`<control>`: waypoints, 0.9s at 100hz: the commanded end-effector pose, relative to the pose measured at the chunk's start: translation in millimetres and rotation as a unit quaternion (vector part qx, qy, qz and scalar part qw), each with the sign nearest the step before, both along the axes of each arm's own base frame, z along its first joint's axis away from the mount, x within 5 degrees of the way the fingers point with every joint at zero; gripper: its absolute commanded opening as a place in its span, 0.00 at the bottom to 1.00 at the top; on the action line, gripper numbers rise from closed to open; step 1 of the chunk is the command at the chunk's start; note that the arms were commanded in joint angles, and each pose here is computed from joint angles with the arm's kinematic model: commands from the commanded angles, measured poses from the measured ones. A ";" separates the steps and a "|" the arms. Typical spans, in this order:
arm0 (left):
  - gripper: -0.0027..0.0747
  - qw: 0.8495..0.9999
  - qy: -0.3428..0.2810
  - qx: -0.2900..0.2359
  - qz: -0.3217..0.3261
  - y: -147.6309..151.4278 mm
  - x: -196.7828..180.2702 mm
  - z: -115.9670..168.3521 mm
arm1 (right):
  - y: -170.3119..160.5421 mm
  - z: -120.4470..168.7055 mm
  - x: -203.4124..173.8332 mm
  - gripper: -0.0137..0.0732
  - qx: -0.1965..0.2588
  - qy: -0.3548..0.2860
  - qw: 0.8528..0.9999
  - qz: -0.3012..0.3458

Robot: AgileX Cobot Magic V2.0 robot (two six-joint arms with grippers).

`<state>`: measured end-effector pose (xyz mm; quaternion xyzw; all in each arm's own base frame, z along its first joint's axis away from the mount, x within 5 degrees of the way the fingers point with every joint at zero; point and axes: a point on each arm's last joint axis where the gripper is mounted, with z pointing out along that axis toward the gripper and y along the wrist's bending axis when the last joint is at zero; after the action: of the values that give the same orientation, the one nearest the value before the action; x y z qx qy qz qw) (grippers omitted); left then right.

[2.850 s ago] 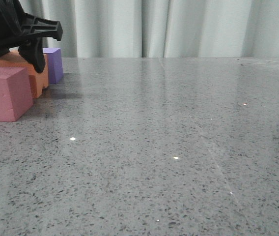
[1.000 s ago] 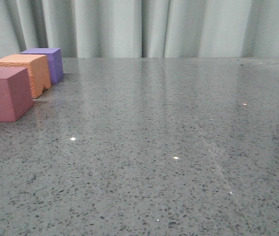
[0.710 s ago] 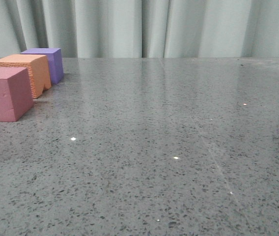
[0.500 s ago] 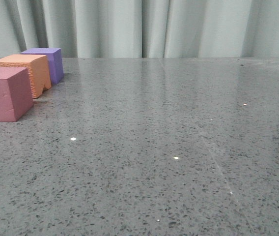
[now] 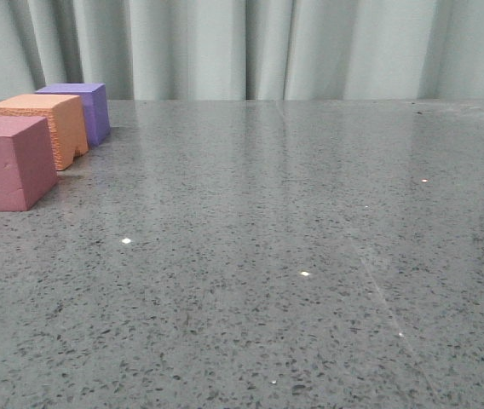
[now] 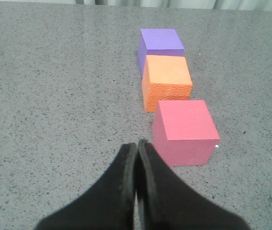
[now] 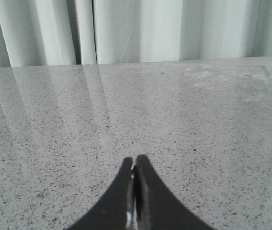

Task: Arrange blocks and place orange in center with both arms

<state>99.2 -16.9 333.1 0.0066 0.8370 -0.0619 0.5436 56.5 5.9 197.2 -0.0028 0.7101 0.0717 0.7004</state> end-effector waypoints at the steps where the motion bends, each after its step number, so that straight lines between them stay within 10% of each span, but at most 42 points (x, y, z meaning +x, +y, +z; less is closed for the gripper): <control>1: 0.01 0.999 -0.047 0.011 -0.005 0.5 1.8 14.2 | -0.3 14.2 -3.1 0.08 0.002 -0.064 0.998 -0.001; 44: 0.01 0.982 -0.171 0.047 -0.069 -2.8 -11.6 11.0 | -0.3 14.2 -3.1 0.08 0.002 -0.064 0.998 -0.001; 90: 0.01 0.972 -0.232 0.034 0.015 12.2 -30.4 -79.0 | -0.3 14.2 -3.1 0.08 0.002 -0.064 0.998 -0.001</control>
<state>70.5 -5.9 252.8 0.0404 0.7294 -0.0232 0.6825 56.5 5.9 197.2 -0.0021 0.7101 0.0725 0.7004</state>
